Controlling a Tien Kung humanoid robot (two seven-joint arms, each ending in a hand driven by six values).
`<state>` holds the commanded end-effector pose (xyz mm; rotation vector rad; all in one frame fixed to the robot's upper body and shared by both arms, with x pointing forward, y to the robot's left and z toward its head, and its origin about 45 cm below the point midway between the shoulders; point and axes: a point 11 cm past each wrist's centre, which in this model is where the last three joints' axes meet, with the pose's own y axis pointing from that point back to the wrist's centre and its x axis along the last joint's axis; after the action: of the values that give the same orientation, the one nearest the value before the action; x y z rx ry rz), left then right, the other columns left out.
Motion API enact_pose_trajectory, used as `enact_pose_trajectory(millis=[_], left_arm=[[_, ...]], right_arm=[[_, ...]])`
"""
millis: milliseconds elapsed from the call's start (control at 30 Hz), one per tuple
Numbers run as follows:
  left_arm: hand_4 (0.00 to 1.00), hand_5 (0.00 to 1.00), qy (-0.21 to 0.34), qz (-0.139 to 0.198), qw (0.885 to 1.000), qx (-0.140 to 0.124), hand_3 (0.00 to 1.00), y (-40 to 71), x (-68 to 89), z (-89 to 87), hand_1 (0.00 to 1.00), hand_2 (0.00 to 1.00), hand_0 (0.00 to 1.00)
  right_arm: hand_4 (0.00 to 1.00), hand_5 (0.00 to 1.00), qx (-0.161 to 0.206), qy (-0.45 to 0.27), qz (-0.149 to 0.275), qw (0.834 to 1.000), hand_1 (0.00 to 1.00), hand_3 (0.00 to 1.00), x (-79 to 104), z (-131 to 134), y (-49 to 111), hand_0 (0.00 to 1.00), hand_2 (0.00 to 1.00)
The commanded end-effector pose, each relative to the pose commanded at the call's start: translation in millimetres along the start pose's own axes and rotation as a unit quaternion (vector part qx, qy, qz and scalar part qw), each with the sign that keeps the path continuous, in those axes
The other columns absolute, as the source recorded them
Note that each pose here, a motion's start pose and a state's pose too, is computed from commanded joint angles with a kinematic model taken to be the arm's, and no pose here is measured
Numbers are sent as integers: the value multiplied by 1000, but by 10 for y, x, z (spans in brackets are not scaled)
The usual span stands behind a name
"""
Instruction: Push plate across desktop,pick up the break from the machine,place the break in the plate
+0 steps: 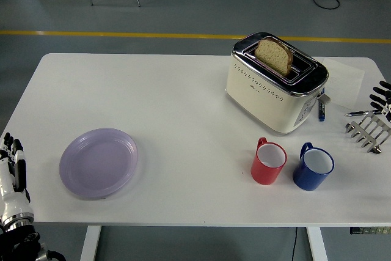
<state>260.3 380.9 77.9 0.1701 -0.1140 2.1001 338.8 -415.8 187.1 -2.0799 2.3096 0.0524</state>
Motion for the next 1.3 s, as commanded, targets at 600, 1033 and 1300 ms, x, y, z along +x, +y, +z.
enact_pose_trajectory(millis=[600,1033,1300], left_arm=[[542,998,-15,-54,998,17,966,38,-201,-165,941,981,920],[540,998,-14,-88,996,17,968,40,-347,-173,935,978,918],[540,998,-12,-97,995,16,970,21,-393,-159,935,980,915]], right_arm=[[507,530,-2,-2,2,1000,772,794,4,18,3,859,777],[504,532,2,-6,4,1000,772,793,-9,3,-15,859,777],[504,533,5,-7,5,1000,773,793,-2,-14,-24,859,777]])
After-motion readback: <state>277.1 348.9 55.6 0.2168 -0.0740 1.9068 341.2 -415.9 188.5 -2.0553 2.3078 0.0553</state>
